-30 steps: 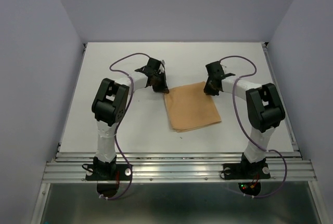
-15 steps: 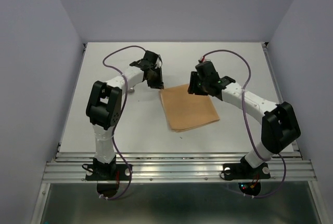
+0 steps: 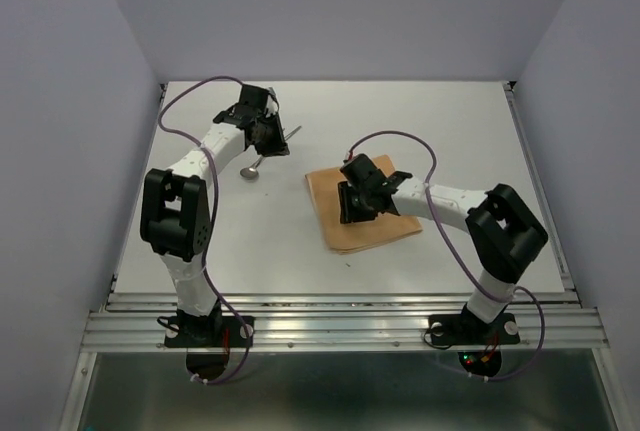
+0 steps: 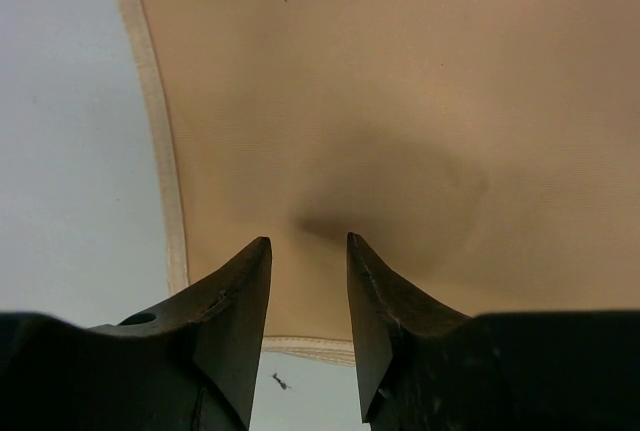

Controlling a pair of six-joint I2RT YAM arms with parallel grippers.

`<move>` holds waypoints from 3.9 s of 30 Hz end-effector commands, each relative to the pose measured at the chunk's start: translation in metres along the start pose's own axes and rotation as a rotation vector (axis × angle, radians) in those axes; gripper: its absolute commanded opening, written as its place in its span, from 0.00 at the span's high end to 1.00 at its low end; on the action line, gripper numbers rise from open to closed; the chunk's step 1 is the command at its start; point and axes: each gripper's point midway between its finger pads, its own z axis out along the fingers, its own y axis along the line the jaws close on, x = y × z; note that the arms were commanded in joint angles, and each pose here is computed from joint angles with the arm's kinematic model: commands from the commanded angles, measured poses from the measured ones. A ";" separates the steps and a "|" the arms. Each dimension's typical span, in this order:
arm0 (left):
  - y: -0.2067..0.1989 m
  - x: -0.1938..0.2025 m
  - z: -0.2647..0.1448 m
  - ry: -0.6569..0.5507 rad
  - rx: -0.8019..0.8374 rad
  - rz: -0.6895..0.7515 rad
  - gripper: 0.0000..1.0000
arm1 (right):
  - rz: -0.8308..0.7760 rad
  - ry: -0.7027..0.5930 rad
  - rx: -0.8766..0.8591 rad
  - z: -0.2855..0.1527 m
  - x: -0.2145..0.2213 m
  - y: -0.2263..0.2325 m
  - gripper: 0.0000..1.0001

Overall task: Fold the napkin into a case and place the utensils inside
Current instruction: Move the square-folded napkin to the center of the board, then pick up the top corner of the square-folded napkin from the center of the board.

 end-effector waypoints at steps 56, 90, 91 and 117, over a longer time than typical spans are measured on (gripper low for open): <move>0.032 -0.028 -0.045 -0.101 -0.018 -0.042 0.74 | -0.168 -0.087 -0.045 0.038 -0.021 0.113 0.52; 0.033 -0.024 -0.042 -0.091 -0.015 -0.040 0.74 | -0.177 -0.079 -0.029 0.046 -0.014 0.118 0.75; 0.033 -0.024 -0.042 -0.090 -0.016 -0.042 0.74 | -0.176 -0.081 -0.029 0.045 -0.015 0.118 0.78; 0.033 -0.023 -0.042 -0.089 -0.014 -0.041 0.75 | -0.069 -0.301 0.018 0.003 -0.071 0.103 0.99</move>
